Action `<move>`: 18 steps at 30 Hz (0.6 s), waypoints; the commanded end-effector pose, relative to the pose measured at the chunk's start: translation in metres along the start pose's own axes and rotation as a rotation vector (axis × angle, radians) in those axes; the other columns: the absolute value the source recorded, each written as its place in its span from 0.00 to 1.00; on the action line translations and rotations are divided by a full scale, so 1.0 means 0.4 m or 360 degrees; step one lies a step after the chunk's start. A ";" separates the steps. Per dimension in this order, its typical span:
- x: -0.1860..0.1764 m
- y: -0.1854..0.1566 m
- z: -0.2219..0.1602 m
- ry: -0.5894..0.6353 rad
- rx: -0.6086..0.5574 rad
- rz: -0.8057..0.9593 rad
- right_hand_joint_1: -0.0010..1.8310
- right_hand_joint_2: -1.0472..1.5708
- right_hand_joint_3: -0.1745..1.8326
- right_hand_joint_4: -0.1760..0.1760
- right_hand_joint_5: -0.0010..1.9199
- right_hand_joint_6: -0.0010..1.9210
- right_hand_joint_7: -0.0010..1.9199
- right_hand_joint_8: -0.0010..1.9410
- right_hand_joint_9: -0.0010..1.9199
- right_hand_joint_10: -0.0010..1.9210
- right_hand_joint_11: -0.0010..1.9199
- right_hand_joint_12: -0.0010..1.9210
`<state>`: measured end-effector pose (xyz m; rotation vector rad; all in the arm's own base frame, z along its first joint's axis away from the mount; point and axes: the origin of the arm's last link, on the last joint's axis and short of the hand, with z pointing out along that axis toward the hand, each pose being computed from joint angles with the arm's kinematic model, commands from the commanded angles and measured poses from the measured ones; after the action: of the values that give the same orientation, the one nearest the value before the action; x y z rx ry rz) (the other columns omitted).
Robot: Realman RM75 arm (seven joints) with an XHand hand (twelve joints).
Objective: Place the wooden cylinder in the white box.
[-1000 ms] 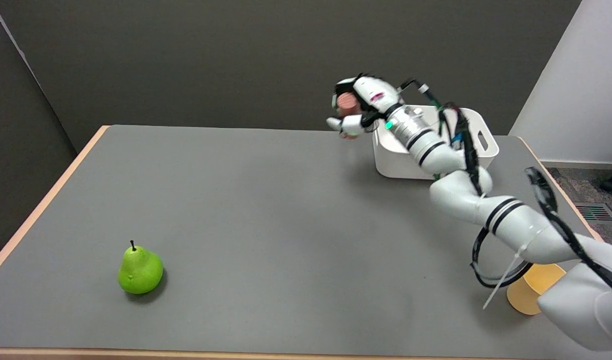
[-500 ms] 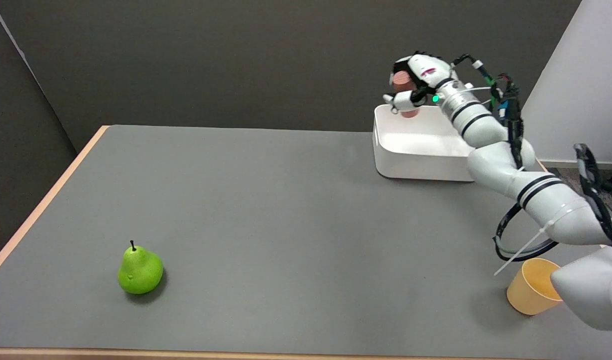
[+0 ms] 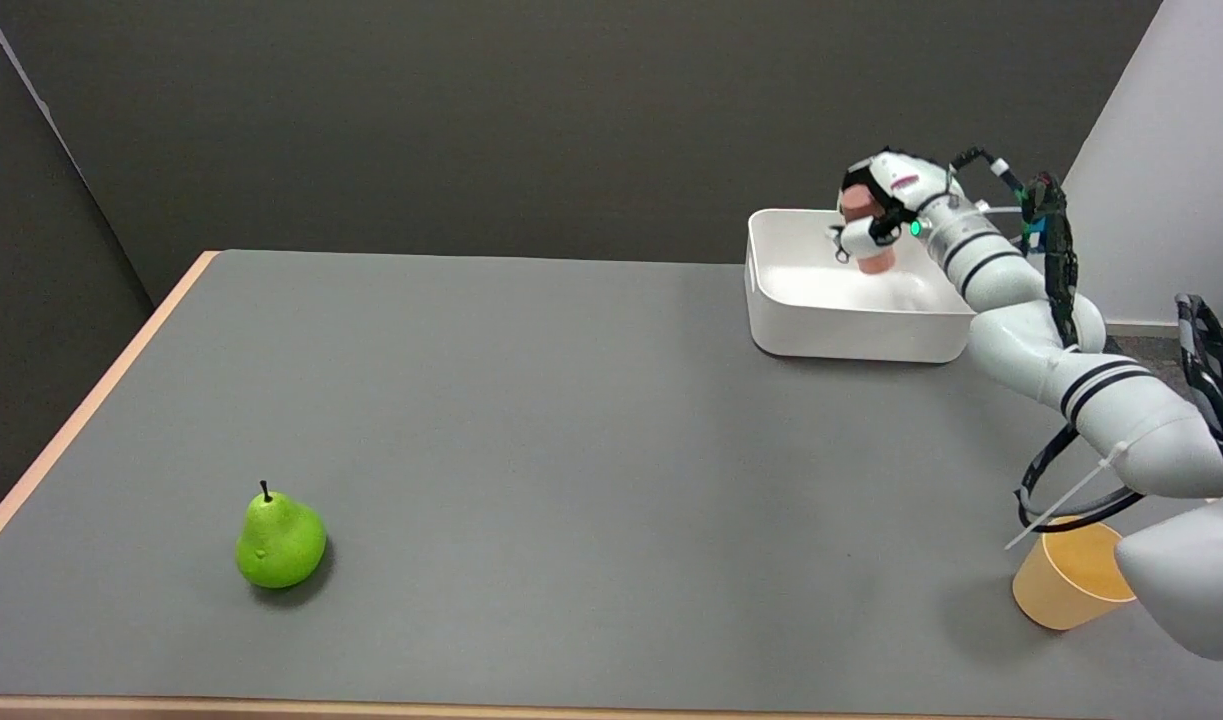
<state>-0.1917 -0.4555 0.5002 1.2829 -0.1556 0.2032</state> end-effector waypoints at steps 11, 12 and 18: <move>-0.113 0.097 -0.058 -0.0006 -0.0186 0.0488 0.47 0.83 0.28 0.67 0.32 0.80 0.37 0.49 0.33 0.62 0.13 0.99; -0.106 0.092 -0.060 0.0021 -0.0175 0.0536 0.42 0.77 0.41 0.61 0.27 0.65 0.33 0.41 0.30 0.59 0.13 0.96; -0.069 0.057 -0.064 0.0085 -0.0068 0.0515 0.26 0.67 0.60 0.70 0.14 0.30 0.16 0.20 0.13 0.36 0.09 0.71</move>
<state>-0.2380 -0.4354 0.5173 1.1836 -0.2973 0.2873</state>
